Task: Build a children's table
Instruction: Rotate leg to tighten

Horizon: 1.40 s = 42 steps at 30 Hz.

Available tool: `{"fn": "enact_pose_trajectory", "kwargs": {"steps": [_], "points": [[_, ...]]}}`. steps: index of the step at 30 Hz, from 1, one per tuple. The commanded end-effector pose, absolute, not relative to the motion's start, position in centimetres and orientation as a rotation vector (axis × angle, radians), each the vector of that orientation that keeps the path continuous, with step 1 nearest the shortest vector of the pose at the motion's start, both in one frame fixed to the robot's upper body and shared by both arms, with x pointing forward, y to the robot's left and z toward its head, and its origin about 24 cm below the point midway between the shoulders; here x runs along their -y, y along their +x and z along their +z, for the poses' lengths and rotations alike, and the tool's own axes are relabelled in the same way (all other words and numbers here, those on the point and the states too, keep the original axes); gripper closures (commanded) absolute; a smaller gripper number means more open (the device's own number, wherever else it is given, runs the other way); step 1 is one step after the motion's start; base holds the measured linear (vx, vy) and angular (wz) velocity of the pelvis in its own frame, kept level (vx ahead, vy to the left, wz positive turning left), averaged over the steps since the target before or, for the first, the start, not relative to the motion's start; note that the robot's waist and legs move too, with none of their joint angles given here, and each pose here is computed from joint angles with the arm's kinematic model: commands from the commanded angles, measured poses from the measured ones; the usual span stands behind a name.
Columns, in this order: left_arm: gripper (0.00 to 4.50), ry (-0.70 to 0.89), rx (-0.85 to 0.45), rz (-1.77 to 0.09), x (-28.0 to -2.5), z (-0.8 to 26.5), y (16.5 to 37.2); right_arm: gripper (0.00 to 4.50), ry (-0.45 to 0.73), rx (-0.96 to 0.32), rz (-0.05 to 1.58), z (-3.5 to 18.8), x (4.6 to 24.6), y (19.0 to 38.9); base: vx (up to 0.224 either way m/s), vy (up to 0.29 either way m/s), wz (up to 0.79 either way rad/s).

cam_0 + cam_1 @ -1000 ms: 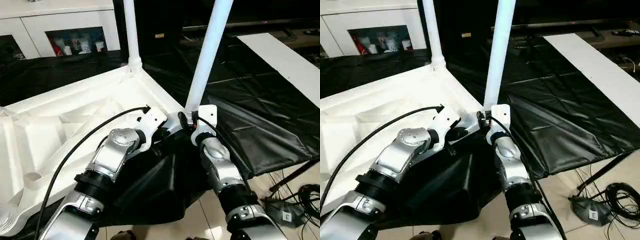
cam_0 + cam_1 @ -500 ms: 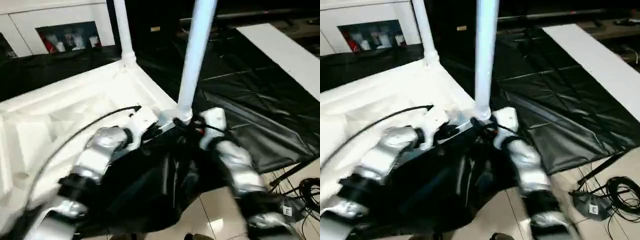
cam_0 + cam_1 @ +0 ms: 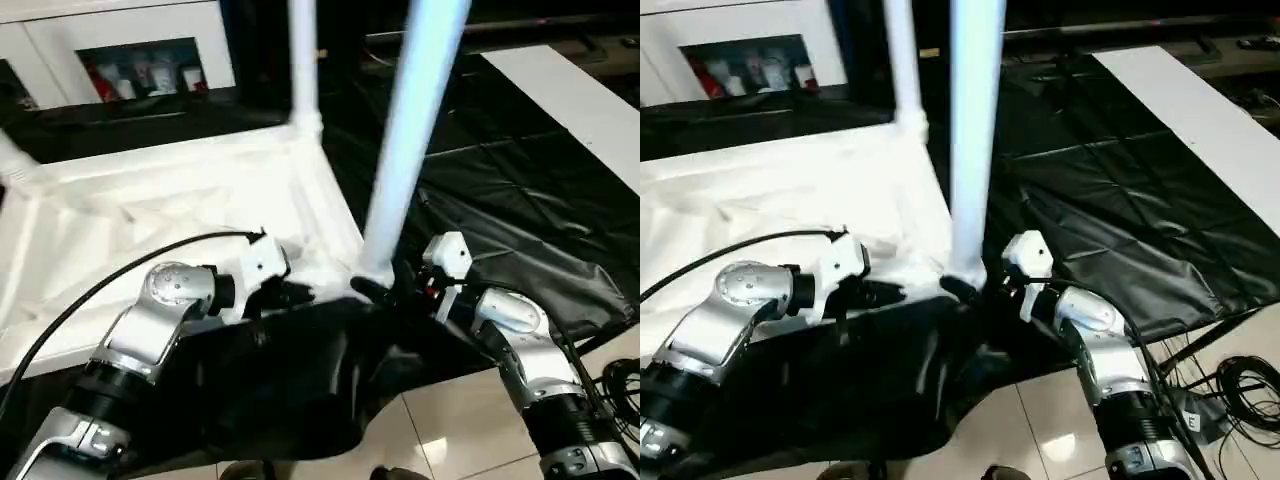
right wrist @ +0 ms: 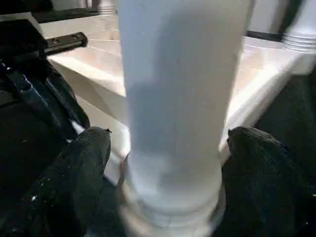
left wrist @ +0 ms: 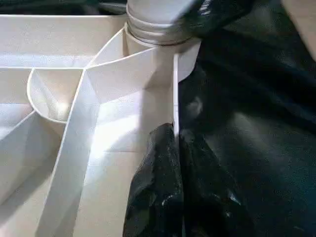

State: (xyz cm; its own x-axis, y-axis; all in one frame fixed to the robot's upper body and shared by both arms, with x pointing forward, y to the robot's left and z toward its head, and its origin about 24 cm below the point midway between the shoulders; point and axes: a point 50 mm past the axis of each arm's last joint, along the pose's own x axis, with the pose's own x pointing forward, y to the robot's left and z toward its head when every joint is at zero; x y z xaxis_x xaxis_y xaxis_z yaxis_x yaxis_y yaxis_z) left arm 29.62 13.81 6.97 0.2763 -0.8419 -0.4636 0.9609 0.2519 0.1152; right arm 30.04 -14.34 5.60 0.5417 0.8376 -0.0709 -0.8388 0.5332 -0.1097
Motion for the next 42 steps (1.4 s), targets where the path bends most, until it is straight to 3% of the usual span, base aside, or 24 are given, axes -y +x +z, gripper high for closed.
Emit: {"fn": "enact_pose_trajectory", "kwargs": {"steps": [1,4,7,8,12,14,17,22,26,32,35,38,42], "points": [[4.5,0.383,-0.389,-1.336,-13.2,5.8,28.7,0.38,-0.165,-0.017,1.033,5.7,14.2,30.2,0.0,0.0,0.0],[4.5,0.385,-0.389,-1.331,-13.3,5.9,28.7,0.72,-0.163,-0.027,1.034,5.6,14.3,30.2,0.0,0.0,0.0],[4.5,0.387,-0.391,-1.327,-13.4,5.9,28.7,0.75,-0.17,-0.022,1.031,5.6,14.4,30.3,0.0,0.0,0.0],[4.5,0.387,-0.392,-1.327,-13.4,5.9,28.7,1.04,-0.17,-0.022,1.031,5.6,14.4,30.3,0.0,0.0,0.0],[4.5,0.394,-0.399,-1.318,-13.6,5.8,28.8,1.18,-0.199,-0.023,1.038,5.4,14.6,30.2,0.0,0.0,0.0],[4.5,0.396,-0.399,-1.318,-13.6,5.8,28.8,1.56,-0.205,-0.024,1.04,5.4,14.6,30.2,0.0,0.0,0.0],[4.5,0.397,-0.398,-1.319,-13.6,5.7,28.8,1.77,-0.214,-0.025,1.042,5.3,14.7,30.1,0.0,0.0,0.0],[4.5,0.399,-0.4,-1.322,-13.5,5.7,28.8,1.91,-0.22,-0.025,1.041,5.0,14.6,30.1,0.0,0.0,0.0],[4.5,0.407,-0.402,-1.262,-13.3,5.5,29.3,1.92,-0.166,-0.012,0.935,4.6,14.2,30.4,0.0,0.0,0.0],[4.5,0.402,-0.406,-1.141,-12.0,4.8,30.3,1.93,-0.081,-0.036,0.71,3.3,12.7,30.8,0.0,0.0,0.0],[4.5,0.405,-0.426,-0.995,-10.6,4.3,31.4,1.94,0.007,-0.085,0.547,2.5,10.2,31.0,0.0,0.0,0.0],[4.5,0.364,-0.443,-0.863,-9.5,4.1,32.4,1.94,0.017,-0.123,0.483,2.3,8.1,31.4,0.0,0.0,0.0],[4.5,0.344,-0.455,-0.837,-8.7,4.1,32.6,1.94,0.032,-0.148,0.451,2.3,6.8,31.7,0.0,0.0,0.0]]}}
